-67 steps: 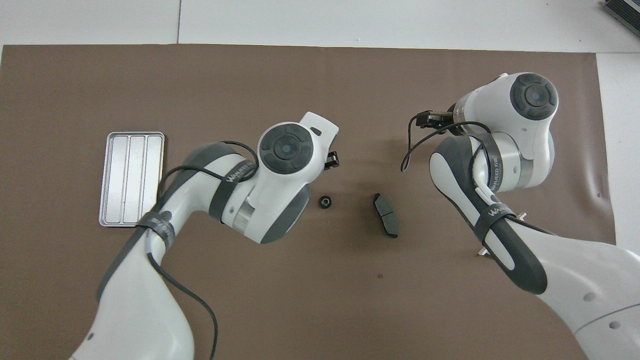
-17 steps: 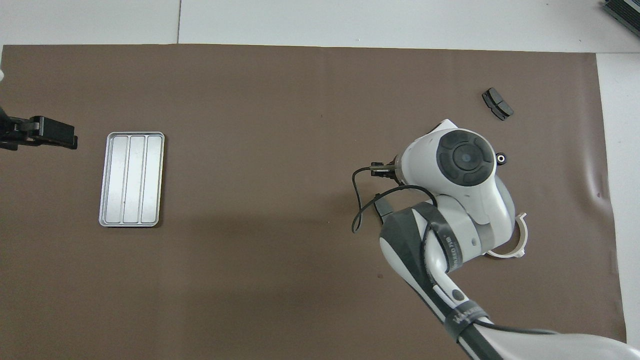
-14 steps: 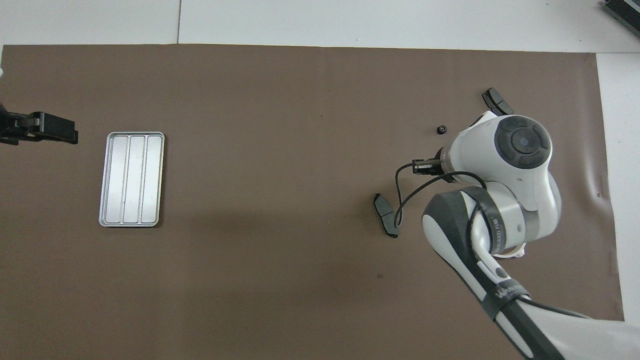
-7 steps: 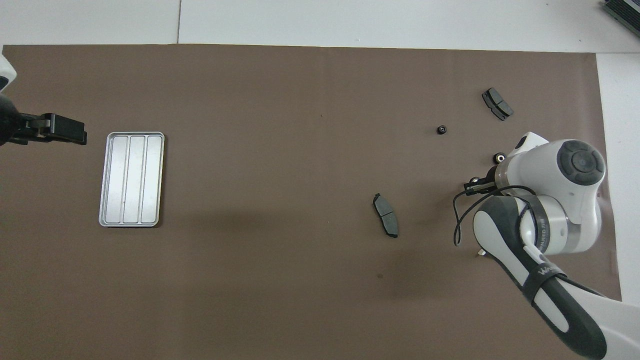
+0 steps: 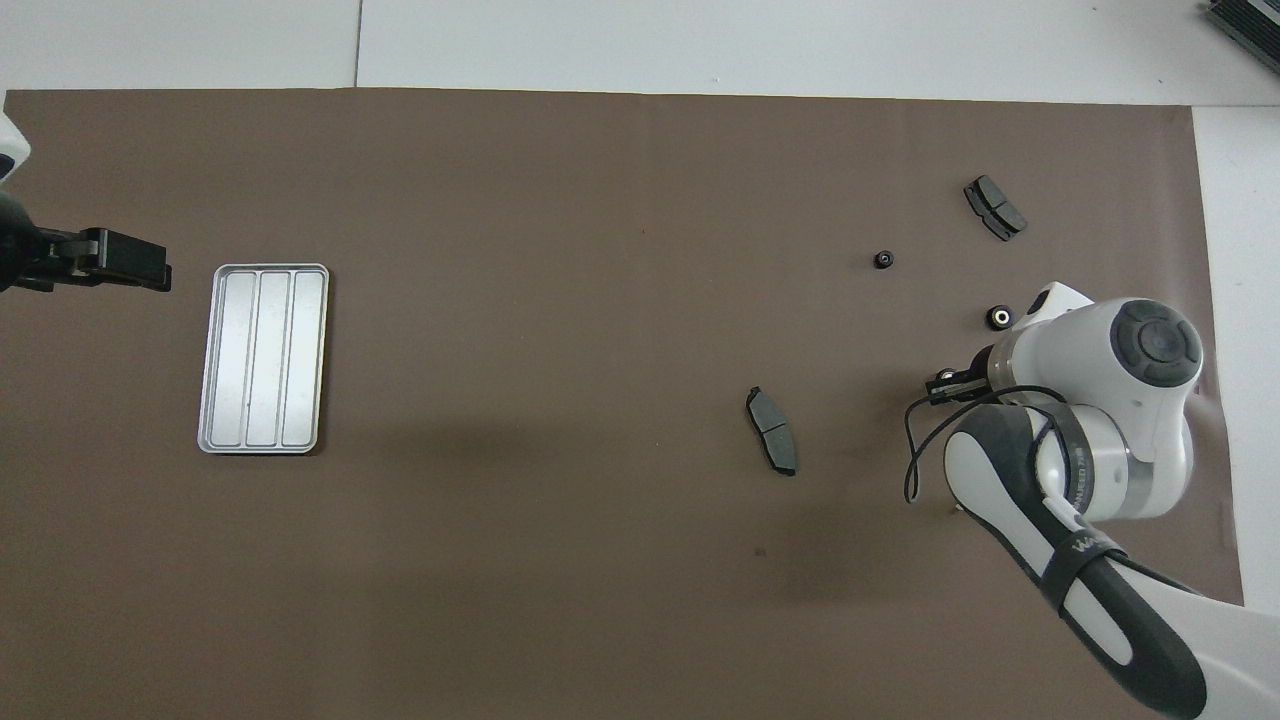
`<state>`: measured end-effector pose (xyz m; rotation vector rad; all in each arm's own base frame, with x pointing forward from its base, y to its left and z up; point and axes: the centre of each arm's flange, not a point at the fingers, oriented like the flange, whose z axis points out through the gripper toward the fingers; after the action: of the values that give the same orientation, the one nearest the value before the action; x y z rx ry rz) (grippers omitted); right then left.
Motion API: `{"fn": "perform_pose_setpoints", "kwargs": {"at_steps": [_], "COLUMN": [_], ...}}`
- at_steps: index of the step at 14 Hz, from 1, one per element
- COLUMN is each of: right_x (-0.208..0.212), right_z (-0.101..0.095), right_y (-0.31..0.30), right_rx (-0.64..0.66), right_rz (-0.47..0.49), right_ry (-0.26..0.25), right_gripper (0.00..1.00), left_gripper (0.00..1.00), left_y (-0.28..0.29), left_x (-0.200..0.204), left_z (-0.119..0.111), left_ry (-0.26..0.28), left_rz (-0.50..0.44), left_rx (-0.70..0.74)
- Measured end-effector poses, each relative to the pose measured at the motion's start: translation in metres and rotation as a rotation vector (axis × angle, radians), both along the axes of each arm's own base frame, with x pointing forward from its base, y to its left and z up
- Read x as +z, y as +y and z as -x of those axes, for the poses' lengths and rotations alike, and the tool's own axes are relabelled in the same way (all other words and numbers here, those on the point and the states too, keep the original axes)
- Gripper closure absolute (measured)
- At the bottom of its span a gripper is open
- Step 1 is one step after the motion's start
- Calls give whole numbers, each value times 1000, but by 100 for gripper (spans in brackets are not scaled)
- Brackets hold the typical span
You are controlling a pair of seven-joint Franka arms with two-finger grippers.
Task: Place bearing gear from tray to pile
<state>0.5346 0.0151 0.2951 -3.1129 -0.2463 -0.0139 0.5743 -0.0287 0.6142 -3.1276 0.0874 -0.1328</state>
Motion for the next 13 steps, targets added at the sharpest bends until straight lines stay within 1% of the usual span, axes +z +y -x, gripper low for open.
{"fn": "perform_pose_setpoints", "kwargs": {"at_steps": [2,3,4,6,7,10,13], "right_x": [9,22,37,66,80,135,199], "right_z": [-7,-15,-23,-36,-40,-50,-46], "right_y": [1,3,6,9,8,3,-6], "right_rx": [-43,-75,-103,-136,-143,-164,-181], "right_rz": [-5,-8,-14,-23,-26,-32,-31], "right_ry": [-34,-62,-94,-146,-155,-138,-97], "right_gripper": [14,4,0,0,0,0,0], "left_gripper": [0,0,0,0,0,0,0], "left_y": [2,3,3,3,3,3,3], "left_x": [0,0,0,0,0,0,0], "left_z": [0,0,0,0,0,0,0], "left_ry": [0,0,0,0,0,0,0], "left_rz": [0,0,0,0,0,0,0], "left_rx": [4,5,5,5,5,5,6]}}
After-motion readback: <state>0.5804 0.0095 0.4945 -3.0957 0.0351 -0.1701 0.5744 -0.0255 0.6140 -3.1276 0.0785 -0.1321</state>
